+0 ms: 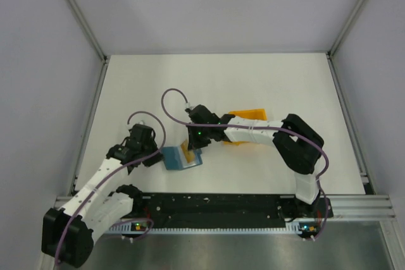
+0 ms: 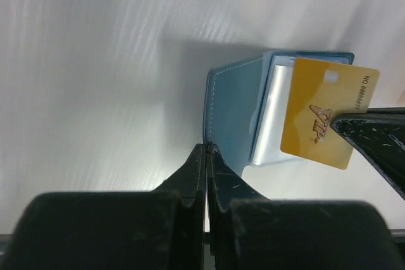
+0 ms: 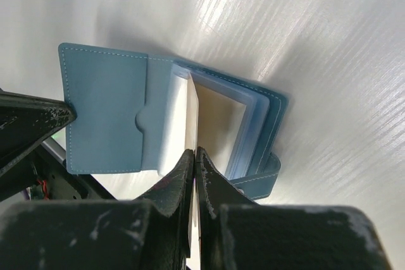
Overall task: Put the credit cards into the card holder
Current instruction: Turn over the card slot in the card holder.
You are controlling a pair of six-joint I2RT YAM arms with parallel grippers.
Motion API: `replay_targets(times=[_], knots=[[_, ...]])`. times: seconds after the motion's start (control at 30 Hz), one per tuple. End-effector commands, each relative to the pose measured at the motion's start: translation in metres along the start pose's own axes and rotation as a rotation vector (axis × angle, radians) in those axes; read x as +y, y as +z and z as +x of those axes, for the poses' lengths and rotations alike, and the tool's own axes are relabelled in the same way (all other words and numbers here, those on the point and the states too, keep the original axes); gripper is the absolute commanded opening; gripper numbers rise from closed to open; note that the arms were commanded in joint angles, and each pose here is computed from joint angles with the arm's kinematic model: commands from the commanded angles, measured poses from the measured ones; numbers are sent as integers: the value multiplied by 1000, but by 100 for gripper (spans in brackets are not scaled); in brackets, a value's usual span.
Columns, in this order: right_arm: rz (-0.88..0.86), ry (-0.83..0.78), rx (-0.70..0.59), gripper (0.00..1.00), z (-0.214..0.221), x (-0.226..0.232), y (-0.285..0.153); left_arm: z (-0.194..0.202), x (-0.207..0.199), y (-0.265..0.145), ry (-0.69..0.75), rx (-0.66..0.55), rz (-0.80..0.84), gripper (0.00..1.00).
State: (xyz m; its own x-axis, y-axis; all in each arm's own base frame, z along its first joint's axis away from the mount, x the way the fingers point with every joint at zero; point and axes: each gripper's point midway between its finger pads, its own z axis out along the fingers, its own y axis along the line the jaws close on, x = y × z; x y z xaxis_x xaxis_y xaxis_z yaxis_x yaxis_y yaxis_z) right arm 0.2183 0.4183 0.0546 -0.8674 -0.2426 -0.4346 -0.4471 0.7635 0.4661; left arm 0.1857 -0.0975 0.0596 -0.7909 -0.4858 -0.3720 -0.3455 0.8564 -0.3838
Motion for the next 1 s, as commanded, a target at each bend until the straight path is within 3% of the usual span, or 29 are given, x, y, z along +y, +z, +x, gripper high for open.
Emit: replay_targets(times=[0.0,0.3,0.97], knots=[[-8,-38,-94,0,-22,13,-29,3,8,5,-31,2,-37,0],[14,34,-137,0,-36,-29,-50,7,7,17,-23,24,-31,0],[0,38,-167,0,-32,-31,-59,11,-2,34,-15,59,10,0]])
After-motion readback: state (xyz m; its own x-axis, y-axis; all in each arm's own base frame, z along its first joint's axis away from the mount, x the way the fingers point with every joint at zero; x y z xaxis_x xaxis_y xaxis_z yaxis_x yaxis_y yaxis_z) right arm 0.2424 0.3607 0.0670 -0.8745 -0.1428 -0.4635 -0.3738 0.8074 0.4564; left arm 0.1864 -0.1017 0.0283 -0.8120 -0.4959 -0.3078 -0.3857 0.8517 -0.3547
